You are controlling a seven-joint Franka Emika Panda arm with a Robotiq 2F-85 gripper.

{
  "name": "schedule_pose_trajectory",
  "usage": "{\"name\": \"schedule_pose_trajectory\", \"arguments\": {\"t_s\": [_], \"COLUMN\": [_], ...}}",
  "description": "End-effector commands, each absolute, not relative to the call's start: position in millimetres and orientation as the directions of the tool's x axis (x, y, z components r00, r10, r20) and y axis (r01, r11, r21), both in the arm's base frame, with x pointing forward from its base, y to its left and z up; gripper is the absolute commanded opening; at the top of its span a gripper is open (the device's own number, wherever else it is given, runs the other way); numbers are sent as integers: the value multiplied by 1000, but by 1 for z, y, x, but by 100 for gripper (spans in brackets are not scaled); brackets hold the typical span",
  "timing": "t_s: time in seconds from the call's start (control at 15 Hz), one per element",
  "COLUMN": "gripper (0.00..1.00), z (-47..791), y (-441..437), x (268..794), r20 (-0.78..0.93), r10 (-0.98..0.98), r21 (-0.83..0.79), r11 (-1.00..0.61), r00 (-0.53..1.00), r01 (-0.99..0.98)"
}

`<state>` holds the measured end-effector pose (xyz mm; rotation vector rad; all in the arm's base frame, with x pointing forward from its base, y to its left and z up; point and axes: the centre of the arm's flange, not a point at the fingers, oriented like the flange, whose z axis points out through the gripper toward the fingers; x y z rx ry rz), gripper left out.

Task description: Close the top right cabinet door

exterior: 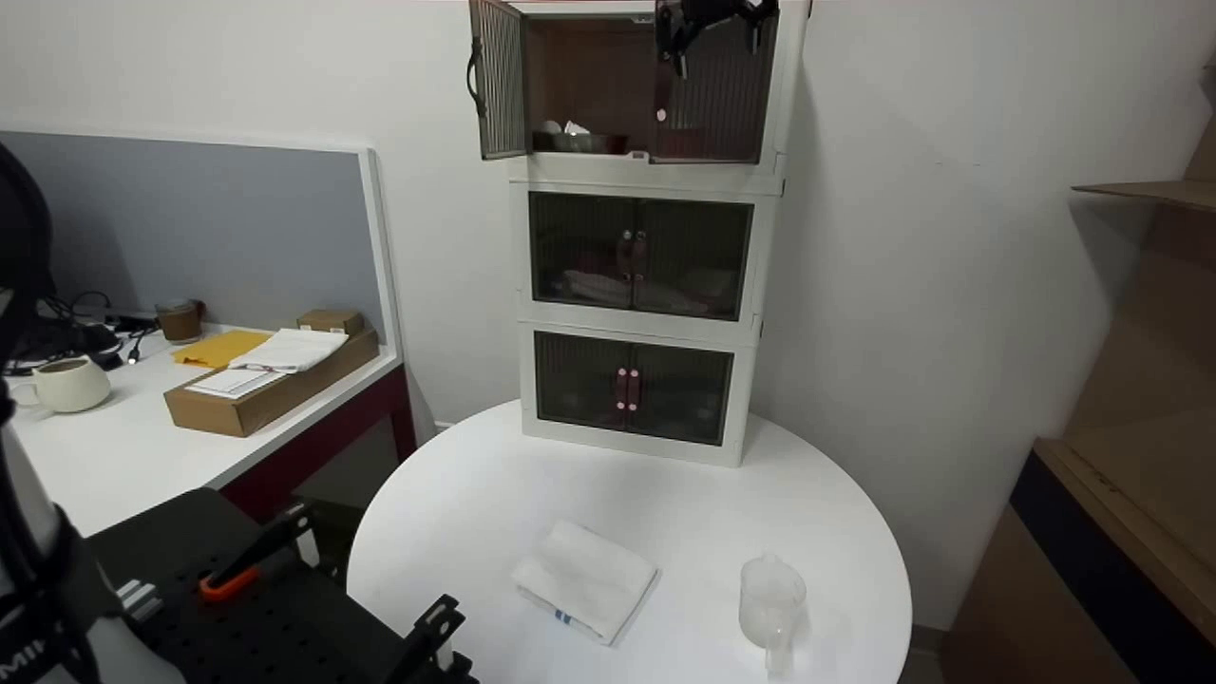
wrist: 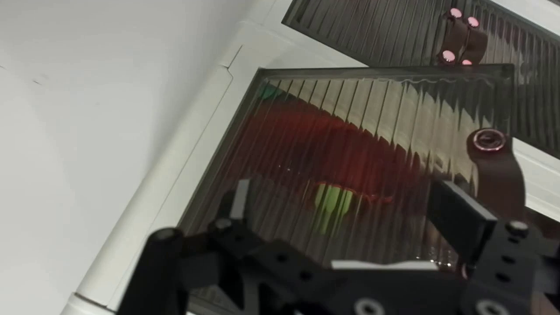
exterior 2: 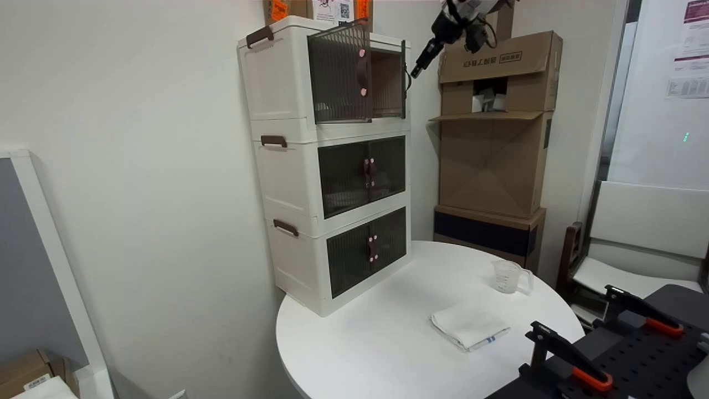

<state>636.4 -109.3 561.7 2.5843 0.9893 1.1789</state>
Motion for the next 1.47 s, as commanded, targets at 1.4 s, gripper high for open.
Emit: {"name": "schedule_pose_trajectory", "arguments": {"t_s": [1.4], "gripper": [100], "z": [552], "y": [-101], "x": [665], "r20": [565], "r10": [473], "r21": [41], "r11": [-834], "r00": [676], "r01": [550]}}
